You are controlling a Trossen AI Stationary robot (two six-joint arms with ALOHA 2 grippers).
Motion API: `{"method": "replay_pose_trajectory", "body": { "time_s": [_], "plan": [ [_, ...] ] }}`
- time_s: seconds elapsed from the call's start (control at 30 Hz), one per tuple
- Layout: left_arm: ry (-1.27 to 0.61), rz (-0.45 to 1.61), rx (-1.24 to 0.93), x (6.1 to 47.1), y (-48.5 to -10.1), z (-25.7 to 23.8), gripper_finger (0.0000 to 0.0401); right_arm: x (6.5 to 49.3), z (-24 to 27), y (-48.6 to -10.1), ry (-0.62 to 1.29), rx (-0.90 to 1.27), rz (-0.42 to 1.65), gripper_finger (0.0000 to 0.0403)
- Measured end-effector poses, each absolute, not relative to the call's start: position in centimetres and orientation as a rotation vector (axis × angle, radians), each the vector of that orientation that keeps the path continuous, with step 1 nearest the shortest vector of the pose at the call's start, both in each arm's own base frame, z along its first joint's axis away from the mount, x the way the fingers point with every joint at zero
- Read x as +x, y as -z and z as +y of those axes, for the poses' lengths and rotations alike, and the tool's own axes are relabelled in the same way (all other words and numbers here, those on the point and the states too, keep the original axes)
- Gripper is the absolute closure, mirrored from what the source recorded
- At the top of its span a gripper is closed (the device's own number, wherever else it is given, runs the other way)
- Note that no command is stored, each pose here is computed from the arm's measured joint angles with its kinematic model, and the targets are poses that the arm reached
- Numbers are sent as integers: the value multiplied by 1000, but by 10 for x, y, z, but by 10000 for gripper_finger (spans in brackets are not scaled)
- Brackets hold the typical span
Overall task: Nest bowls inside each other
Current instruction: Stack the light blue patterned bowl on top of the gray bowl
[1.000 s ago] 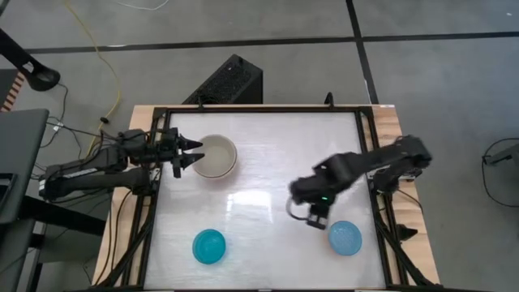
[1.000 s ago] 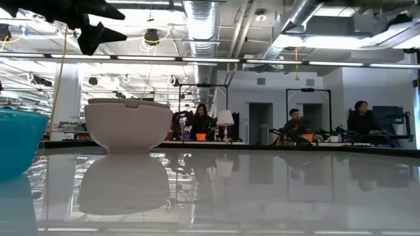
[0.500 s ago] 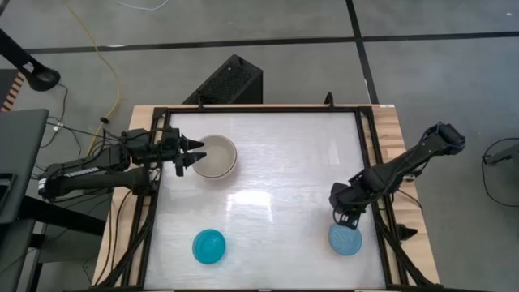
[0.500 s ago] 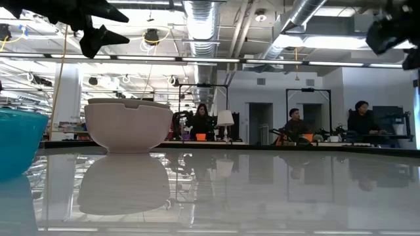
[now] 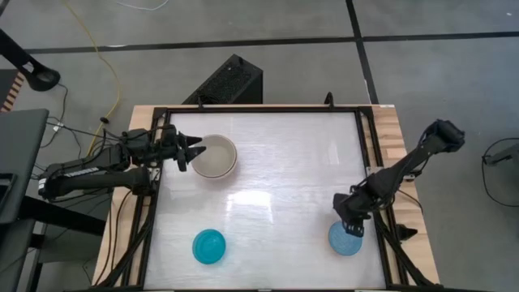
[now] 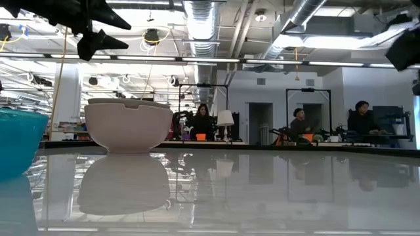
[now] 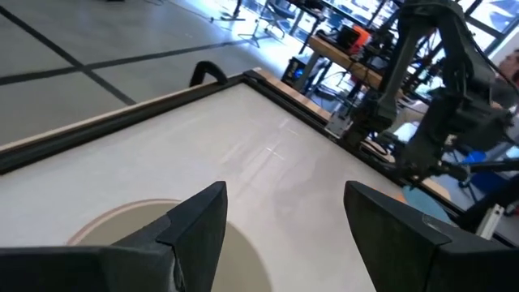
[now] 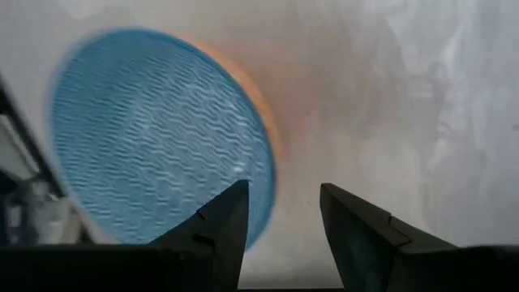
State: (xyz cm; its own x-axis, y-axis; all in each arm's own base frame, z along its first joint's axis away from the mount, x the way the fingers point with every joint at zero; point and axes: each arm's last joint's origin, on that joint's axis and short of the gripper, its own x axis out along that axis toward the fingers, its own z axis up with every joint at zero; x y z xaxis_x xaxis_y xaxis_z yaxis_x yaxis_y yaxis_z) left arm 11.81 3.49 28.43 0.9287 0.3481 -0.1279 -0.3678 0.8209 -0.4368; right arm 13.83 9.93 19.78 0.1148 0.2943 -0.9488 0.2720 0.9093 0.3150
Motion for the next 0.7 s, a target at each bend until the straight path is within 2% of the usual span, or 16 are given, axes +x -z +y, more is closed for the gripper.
{"method": "replay_pose_trajectory", "body": {
  "time_s": [0.43,0.57,0.7],
  "plan": [
    [-395,38,-480,118,-284,35,163,144,112,-173,-27,468,1481,220],
    [-387,43,-461,118,-284,35,163,147,114,-167,4,485,1511,266],
    [-371,49,-456,118,-284,35,163,148,115,-163,45,526,1537,348]
  ]
}}
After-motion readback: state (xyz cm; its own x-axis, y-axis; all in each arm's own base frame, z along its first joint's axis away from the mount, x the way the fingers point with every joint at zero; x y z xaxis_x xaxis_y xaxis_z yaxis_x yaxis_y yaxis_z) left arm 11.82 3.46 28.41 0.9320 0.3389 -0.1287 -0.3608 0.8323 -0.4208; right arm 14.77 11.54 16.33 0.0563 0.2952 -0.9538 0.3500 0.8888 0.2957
